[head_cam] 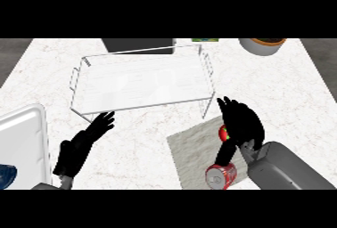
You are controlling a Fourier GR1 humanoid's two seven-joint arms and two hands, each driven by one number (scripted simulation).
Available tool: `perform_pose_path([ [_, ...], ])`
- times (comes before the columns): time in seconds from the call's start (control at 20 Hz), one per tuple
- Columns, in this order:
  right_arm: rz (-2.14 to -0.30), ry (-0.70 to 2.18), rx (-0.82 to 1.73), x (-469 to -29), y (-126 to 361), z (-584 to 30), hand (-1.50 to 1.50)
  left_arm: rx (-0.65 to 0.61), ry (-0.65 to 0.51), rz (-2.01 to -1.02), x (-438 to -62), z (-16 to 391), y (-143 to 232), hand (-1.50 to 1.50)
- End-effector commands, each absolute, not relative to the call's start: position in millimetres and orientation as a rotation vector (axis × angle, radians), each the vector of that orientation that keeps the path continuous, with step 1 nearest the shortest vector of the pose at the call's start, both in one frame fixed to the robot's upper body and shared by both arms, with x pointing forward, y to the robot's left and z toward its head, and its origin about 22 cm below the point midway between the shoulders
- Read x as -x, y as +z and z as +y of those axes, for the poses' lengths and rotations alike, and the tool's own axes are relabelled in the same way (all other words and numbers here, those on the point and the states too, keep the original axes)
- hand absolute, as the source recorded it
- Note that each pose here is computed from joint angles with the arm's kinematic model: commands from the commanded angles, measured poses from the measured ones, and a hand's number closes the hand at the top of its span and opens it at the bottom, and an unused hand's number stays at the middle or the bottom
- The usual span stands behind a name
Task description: Pick the tomato from the placemat and place it in the tiered shelf
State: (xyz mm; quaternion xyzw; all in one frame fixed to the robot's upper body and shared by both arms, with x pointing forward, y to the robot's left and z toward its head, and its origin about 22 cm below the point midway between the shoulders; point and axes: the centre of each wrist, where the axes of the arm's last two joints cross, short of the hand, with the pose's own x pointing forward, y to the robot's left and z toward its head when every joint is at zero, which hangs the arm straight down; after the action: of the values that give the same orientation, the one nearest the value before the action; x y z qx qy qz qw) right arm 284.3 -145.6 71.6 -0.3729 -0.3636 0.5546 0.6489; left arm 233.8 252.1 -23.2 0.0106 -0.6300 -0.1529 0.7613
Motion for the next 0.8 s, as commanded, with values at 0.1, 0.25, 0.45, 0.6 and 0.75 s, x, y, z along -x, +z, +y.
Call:
perform_pose_path([
  [0.1, -0.759, 1.279, 0.912, -279, 51, -137, -1.5, -0.115, -0.276, -1.317, -246, 252, -23, 0.0],
  [0.25, -0.753, 1.287, 0.902, -286, 42, -141, -1.5, -0.113, -0.288, -1.312, -235, 249, -32, 0.0],
  [0.45, -0.726, 1.313, 0.918, -281, 49, -143, -1.5, -0.089, -0.271, -1.321, -226, 250, -27, 0.0],
  [0.6, -0.716, 1.31, 0.926, -296, 29, -160, -1.5, -0.108, -0.289, -1.303, -238, 281, -25, 0.0],
  [0.75, -0.712, 1.305, 0.939, -299, 44, -175, -1.5, -0.121, -0.289, -1.322, -235, 276, -19, 0.0],
])
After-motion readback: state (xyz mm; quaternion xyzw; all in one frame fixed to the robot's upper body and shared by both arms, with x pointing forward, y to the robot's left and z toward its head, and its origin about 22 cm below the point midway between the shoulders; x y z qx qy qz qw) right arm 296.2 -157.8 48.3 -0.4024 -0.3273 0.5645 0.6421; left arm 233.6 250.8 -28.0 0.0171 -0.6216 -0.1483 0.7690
